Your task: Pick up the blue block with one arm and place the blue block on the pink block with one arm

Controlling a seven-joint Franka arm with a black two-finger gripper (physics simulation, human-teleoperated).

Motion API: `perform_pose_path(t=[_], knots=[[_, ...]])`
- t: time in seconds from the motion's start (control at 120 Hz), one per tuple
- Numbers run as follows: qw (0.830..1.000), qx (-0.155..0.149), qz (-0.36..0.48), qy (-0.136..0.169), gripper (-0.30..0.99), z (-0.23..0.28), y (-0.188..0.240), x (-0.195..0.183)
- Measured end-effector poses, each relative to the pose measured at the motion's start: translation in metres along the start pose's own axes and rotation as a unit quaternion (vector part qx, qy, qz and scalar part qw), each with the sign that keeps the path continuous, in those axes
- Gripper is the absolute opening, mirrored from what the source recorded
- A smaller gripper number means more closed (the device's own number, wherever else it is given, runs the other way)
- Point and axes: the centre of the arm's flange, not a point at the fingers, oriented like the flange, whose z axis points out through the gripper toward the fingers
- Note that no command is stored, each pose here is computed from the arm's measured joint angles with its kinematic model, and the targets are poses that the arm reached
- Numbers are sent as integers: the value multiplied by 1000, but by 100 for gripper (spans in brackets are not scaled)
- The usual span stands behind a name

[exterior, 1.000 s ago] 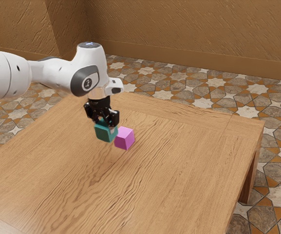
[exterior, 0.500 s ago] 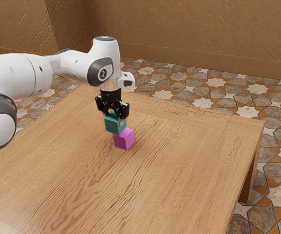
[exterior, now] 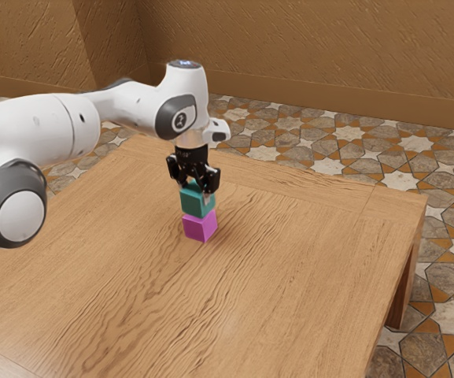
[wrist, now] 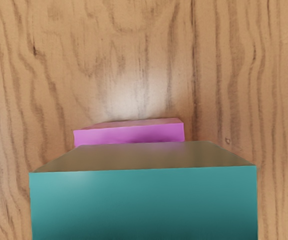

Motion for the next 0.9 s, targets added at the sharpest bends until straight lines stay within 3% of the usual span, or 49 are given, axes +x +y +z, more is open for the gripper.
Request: perform_pose_path(t=[0.517,0.767,0.9], knots=[[1000,0,1,6,40,-4,-1,3],[1000,-2,1,8,60,-6,-1,3],[999,-1,-1,37,64,-57,-3,-6]])
